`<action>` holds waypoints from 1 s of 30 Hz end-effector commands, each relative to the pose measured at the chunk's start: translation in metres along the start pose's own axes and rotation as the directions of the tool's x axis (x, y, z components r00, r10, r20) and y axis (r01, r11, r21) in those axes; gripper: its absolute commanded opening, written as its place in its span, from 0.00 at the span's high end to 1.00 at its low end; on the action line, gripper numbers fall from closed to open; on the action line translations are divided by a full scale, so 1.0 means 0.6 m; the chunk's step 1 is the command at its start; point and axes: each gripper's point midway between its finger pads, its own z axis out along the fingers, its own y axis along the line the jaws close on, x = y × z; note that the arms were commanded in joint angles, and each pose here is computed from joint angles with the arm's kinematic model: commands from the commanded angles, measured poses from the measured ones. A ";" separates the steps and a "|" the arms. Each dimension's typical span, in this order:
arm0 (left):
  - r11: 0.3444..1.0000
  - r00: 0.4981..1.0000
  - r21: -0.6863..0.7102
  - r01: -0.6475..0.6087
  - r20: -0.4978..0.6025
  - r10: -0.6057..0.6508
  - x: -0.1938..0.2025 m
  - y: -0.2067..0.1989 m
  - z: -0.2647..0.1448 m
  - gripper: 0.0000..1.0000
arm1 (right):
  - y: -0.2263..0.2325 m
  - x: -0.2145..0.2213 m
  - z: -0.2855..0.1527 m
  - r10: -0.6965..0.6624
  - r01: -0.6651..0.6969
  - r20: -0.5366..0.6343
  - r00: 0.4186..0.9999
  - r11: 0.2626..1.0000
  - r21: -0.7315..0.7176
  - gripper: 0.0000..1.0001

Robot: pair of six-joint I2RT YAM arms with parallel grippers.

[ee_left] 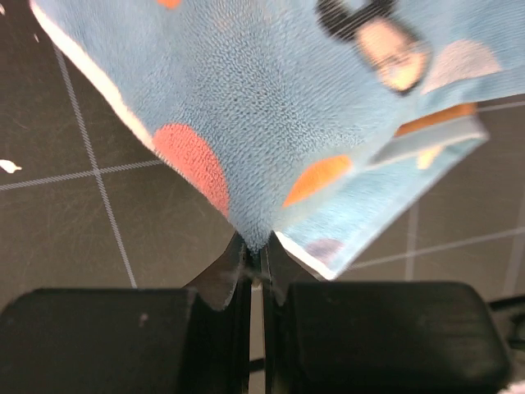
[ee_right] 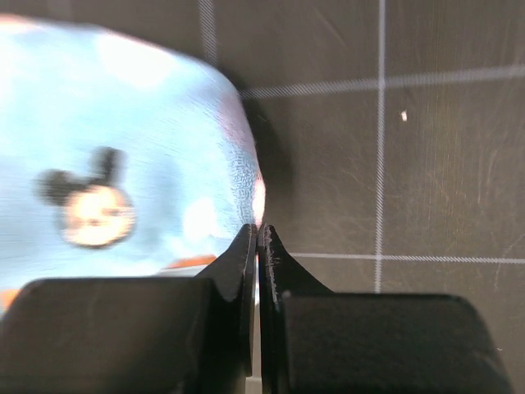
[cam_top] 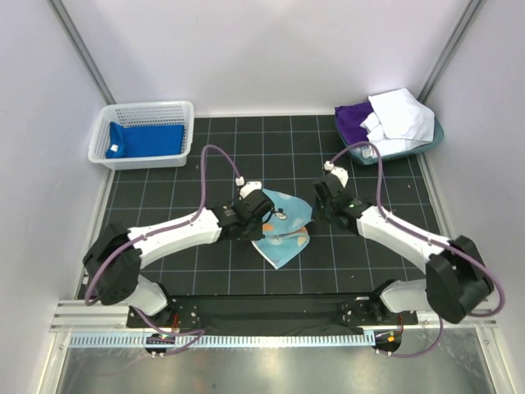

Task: Fold and stack the towels
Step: Flatten out the crumpled towel

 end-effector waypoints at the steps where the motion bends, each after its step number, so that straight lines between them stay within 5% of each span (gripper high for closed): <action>1: 0.998 0.998 0.059 0.003 0.068 -0.007 -0.042 -0.017 -0.060 1.00 | 0.034 -0.060 -0.060 0.014 -0.007 0.091 0.996 0.997 -0.079 0.99; 13: 0.988 0.942 0.148 0.053 0.321 -0.098 -0.193 -0.018 -0.222 1.00 | 0.100 -0.196 -0.232 0.069 0.009 0.277 0.958 0.962 -0.274 0.99; 19: 0.967 0.893 0.208 0.150 0.392 -0.222 -0.356 -0.010 -0.223 1.00 | 0.159 -0.347 -0.211 0.024 0.066 0.336 0.942 0.965 -0.253 0.99; 24: 0.948 0.790 0.272 0.165 0.539 -0.292 -0.553 0.030 -0.257 1.00 | 0.184 -0.538 -0.209 0.080 0.061 0.449 0.890 0.955 -0.291 0.99; 25: 0.945 0.794 0.287 0.160 0.531 -0.295 -0.582 0.027 -0.238 1.00 | 0.187 -0.555 -0.162 0.068 0.058 0.431 0.900 0.960 -0.273 0.99; 26: 0.932 0.794 0.328 0.152 0.522 -0.313 -0.608 0.033 -0.239 1.00 | 0.192 -0.617 -0.225 0.106 0.066 0.509 0.854 0.949 -0.309 0.99; 27: 0.918 0.741 0.379 0.117 0.582 -0.335 -0.654 0.022 -0.297 1.00 | 0.197 -0.640 -0.238 0.116 0.073 0.531 0.839 0.944 -0.322 0.99; 29: 0.908 0.759 0.411 0.086 0.564 -0.327 -0.679 0.010 -0.281 1.00 | 0.208 -0.688 -0.270 0.138 0.097 0.596 0.791 0.934 -0.345 0.99; 30: 0.897 0.721 0.441 0.032 0.612 -0.327 -0.704 0.002 -0.334 1.00 | 0.207 -0.698 -0.277 0.145 0.102 0.611 0.778 0.931 -0.350 0.99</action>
